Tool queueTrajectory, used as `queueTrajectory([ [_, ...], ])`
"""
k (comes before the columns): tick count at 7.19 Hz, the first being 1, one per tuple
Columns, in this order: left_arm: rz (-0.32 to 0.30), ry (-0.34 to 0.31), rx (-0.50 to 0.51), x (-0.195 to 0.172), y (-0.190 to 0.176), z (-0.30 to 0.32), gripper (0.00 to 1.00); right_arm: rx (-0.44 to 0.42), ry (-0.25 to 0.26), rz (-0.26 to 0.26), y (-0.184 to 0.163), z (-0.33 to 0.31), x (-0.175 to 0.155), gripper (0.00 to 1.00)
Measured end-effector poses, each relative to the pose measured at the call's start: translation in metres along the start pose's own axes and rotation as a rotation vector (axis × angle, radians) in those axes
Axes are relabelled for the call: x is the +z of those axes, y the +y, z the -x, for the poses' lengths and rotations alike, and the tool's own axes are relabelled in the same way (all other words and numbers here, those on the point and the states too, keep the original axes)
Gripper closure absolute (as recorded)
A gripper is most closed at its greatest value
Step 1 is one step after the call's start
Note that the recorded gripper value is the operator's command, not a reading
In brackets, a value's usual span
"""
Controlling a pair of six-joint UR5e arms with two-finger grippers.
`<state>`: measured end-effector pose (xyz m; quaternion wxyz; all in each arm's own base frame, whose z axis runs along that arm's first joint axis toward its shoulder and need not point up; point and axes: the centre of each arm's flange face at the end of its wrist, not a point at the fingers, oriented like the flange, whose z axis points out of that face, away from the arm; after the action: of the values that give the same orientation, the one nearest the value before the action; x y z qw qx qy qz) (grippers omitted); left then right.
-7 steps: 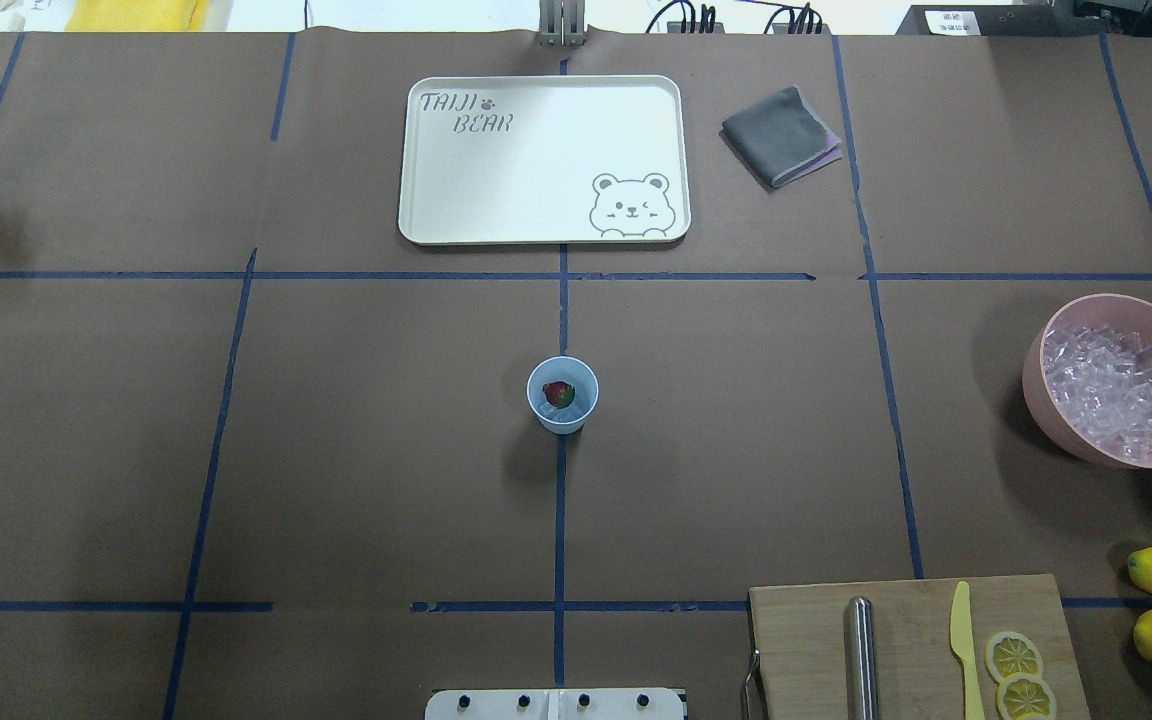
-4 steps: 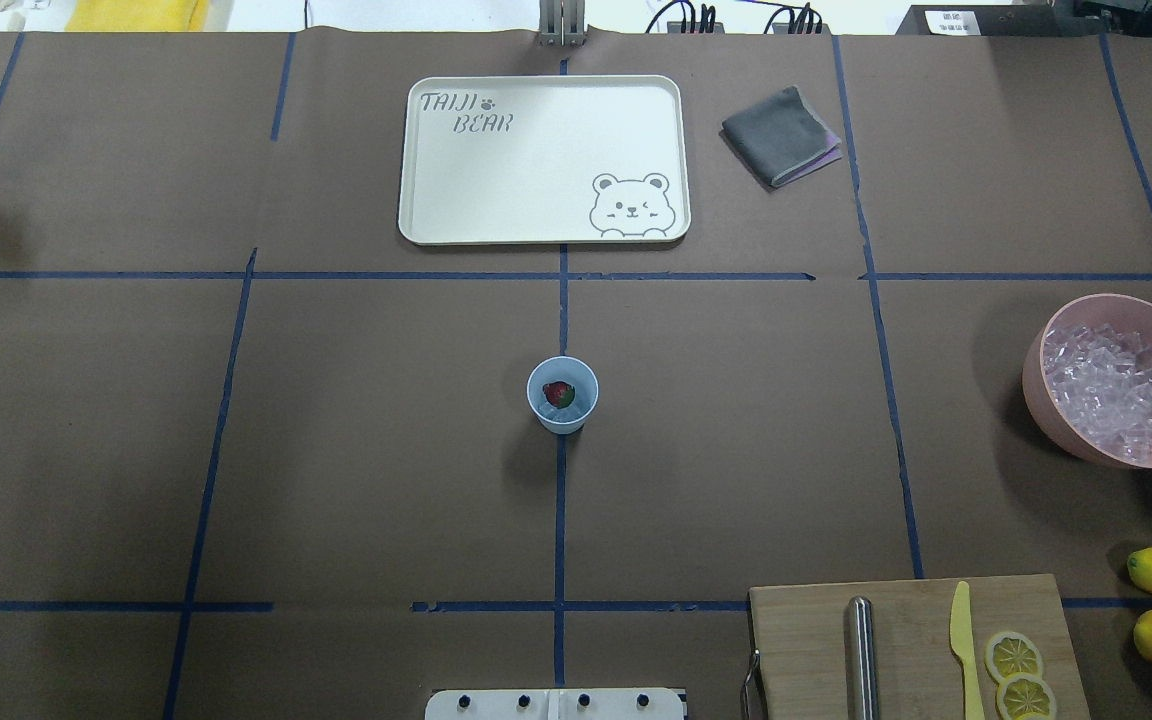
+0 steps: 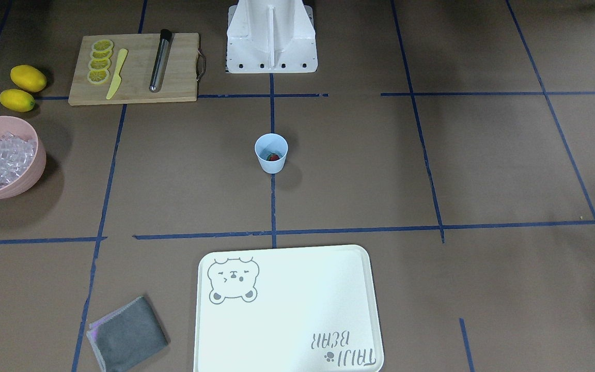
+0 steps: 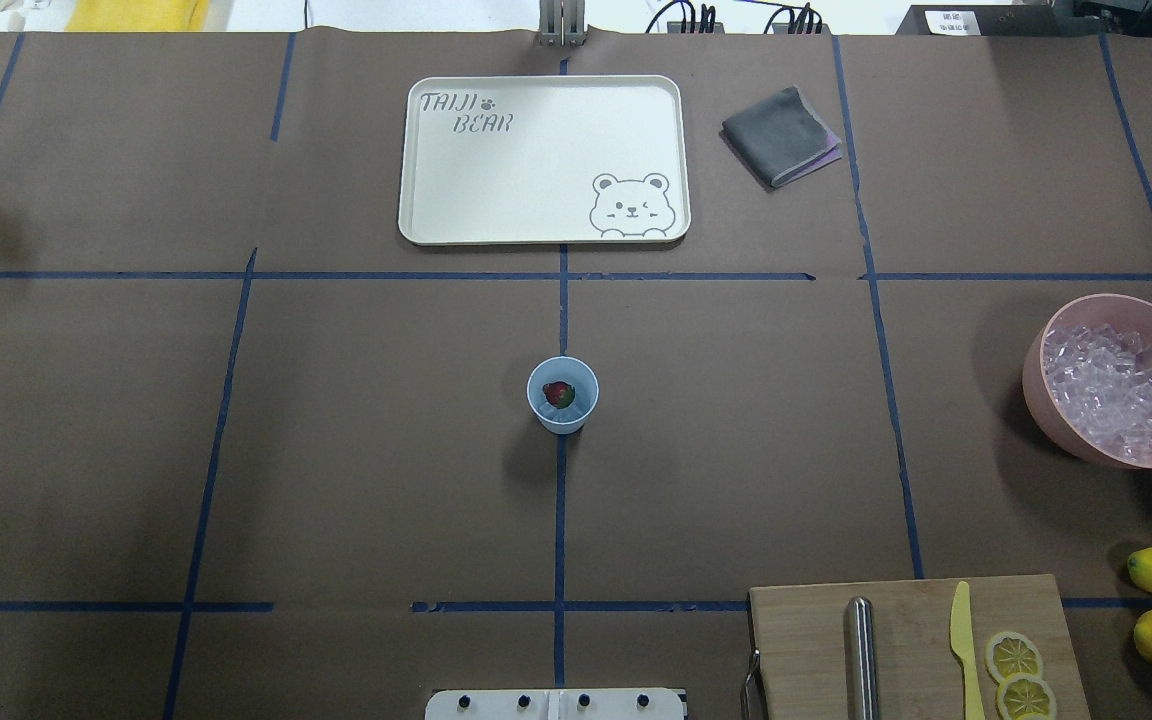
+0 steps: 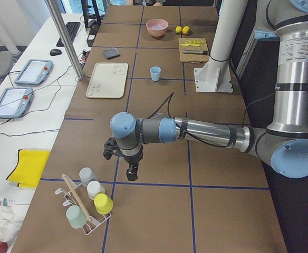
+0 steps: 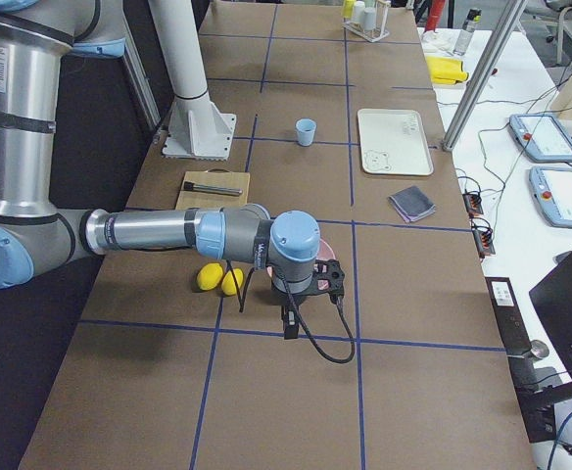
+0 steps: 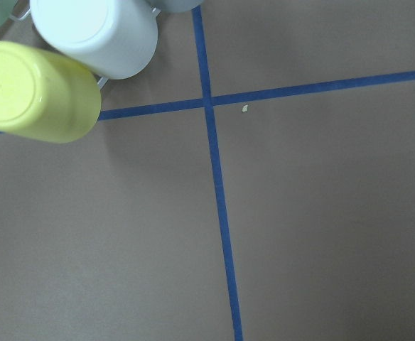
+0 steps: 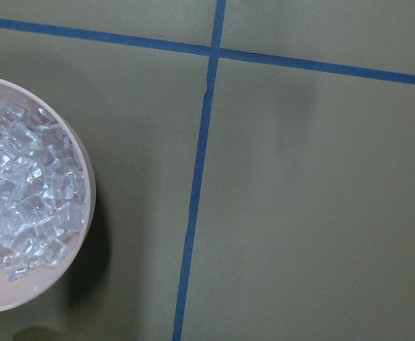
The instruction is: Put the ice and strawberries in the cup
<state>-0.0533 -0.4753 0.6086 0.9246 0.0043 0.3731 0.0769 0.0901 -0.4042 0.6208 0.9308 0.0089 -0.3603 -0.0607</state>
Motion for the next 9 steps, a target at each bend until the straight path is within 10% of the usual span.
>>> queueTrajectory([
  [9,-0.004,-0.012,0.009,0.011,0.000,0.011,0.00,-0.021,0.005,-0.024,-0.002,0.005,-0.006,0.00],
])
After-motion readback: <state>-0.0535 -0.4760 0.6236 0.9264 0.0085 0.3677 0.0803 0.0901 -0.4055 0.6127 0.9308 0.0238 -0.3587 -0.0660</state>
